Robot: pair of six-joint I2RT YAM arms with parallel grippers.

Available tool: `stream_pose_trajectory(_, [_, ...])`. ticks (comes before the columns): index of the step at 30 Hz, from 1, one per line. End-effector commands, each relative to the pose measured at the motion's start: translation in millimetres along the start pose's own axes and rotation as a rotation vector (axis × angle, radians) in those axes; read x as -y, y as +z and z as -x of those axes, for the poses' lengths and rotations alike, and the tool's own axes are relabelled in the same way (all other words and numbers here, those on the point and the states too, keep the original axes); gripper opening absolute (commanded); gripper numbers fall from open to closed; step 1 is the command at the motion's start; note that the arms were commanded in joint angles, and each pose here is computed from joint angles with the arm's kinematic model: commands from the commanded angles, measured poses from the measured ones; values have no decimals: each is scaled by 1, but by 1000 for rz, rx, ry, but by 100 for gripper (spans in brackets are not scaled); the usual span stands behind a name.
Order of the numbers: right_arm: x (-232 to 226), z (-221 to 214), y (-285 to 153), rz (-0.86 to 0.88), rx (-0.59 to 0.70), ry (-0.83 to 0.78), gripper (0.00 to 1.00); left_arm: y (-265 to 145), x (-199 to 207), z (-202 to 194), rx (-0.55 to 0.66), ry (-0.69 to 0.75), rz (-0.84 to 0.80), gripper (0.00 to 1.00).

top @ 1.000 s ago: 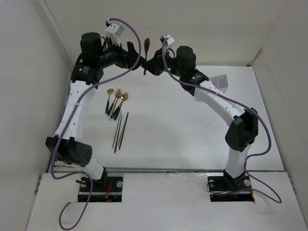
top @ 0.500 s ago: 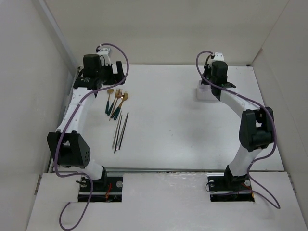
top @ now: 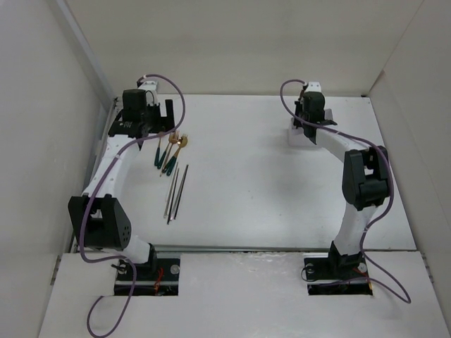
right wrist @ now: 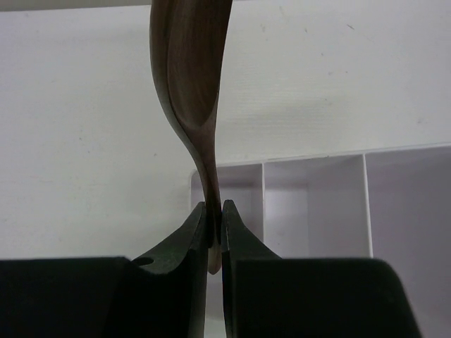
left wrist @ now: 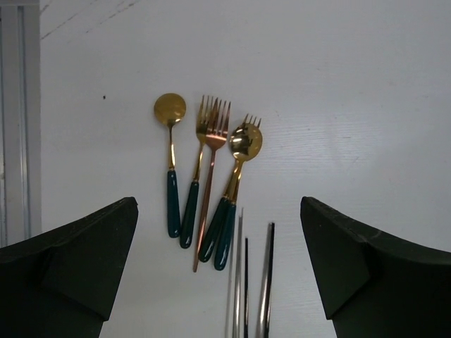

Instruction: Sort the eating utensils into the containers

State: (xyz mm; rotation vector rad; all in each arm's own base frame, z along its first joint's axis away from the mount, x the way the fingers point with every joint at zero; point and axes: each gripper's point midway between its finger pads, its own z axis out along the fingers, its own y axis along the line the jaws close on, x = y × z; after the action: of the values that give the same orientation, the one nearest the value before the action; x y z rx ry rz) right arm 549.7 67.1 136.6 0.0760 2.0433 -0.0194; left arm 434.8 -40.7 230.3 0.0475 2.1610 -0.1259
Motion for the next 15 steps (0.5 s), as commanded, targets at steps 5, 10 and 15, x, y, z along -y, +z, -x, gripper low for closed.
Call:
stream_pose_trajectory(5, [6,14,-6,-28,-23,-9,15,3,-43,-19,-35,11,168,100])
stream_pose_trajectory(10, [6,5,-9,-20,-47,-13,24,10,-59,-37,-72,26,201,100])
stream_pose_trajectory(15, [9,5,-12,-30,-44,-13,33,14,-60,-45,-79,46,201,100])
